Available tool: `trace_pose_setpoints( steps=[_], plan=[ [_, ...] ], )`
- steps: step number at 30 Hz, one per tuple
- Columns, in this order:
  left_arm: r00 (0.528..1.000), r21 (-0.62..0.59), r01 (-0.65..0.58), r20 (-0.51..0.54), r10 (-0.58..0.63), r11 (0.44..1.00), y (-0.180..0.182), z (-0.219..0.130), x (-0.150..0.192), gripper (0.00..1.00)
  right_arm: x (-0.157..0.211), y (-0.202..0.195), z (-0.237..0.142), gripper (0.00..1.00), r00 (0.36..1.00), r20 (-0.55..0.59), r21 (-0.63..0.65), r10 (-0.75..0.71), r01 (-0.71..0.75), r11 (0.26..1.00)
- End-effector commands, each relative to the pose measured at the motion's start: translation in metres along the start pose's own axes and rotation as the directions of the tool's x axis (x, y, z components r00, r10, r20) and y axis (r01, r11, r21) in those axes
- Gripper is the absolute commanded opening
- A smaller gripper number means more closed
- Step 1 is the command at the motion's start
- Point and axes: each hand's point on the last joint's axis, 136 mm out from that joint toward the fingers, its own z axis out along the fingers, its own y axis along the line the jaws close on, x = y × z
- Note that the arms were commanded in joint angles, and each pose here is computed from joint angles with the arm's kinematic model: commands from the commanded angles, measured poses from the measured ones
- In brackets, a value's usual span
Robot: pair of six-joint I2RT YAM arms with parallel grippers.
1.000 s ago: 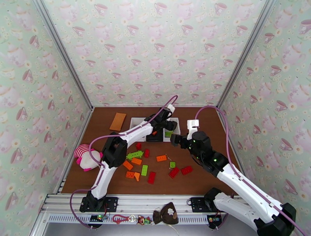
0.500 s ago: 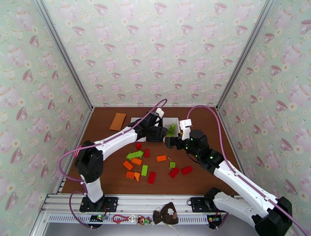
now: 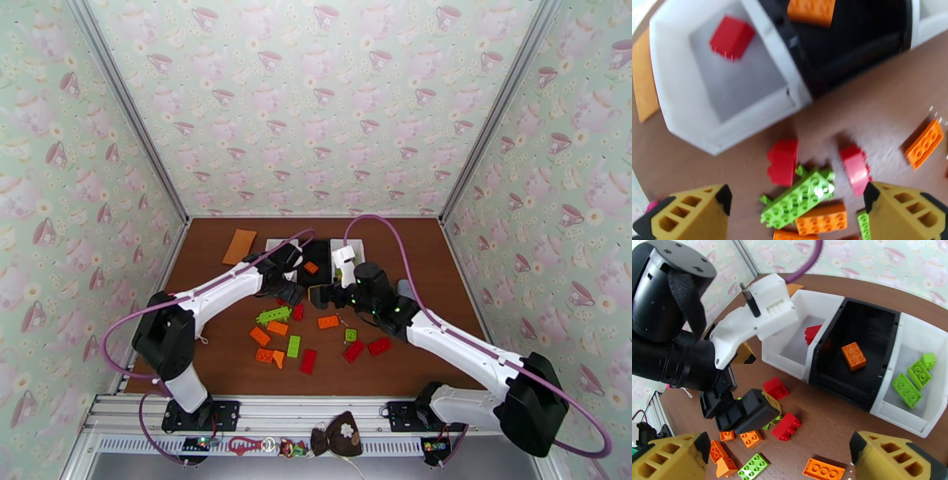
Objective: Sort the legos into containers by color
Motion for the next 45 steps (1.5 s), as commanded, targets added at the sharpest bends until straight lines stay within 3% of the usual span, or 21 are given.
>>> trace_pose_setpoints(
  steps=[1, 22, 27, 36, 40, 45],
  plan=[
    [0.995, -0.015, -0.016, -0.103, 0.014, 1.000, 0.003, 0.010, 0.016, 0.91, -0.023, 0.017, 0.002, 1.00, 0.998, 0.059, -0.052, 0.002, 0.001, 0.999],
    [0.990, -0.020, 0.068, -0.125, -0.070, 0.997, 0.014, 0.054, 0.002, 0.43, -0.018, 0.010, 0.003, 1.00, 1.000, 0.025, -0.011, -0.006, 0.006, 1.000],
    [0.988, -0.020, 0.065, -0.136, -0.067, 0.998, 0.014, 0.057, 0.004, 0.22, -0.018, 0.008, 0.001, 1.00, 1.000, 0.028, 0.002, -0.009, 0.009, 1.000],
    [0.995, -0.032, 0.099, -0.014, -0.100, 0.995, 0.023, 0.016, -0.011, 0.21, -0.023, 0.011, 0.002, 1.00, 0.999, 0.036, -0.010, -0.006, 0.007, 1.000],
    [0.985, -0.041, 0.146, 0.103, -0.142, 0.988, 0.029, -0.012, -0.027, 0.21, -0.026, 0.011, 0.003, 1.00, 0.999, 0.048, -0.007, 0.002, -0.002, 1.000],
    [0.939, -0.038, 0.236, 0.265, -0.218, 0.971, 0.040, -0.031, -0.050, 0.21, -0.036, 0.011, 0.011, 1.00, 0.998, 0.056, 0.008, -0.020, 0.020, 1.000]
  ],
)
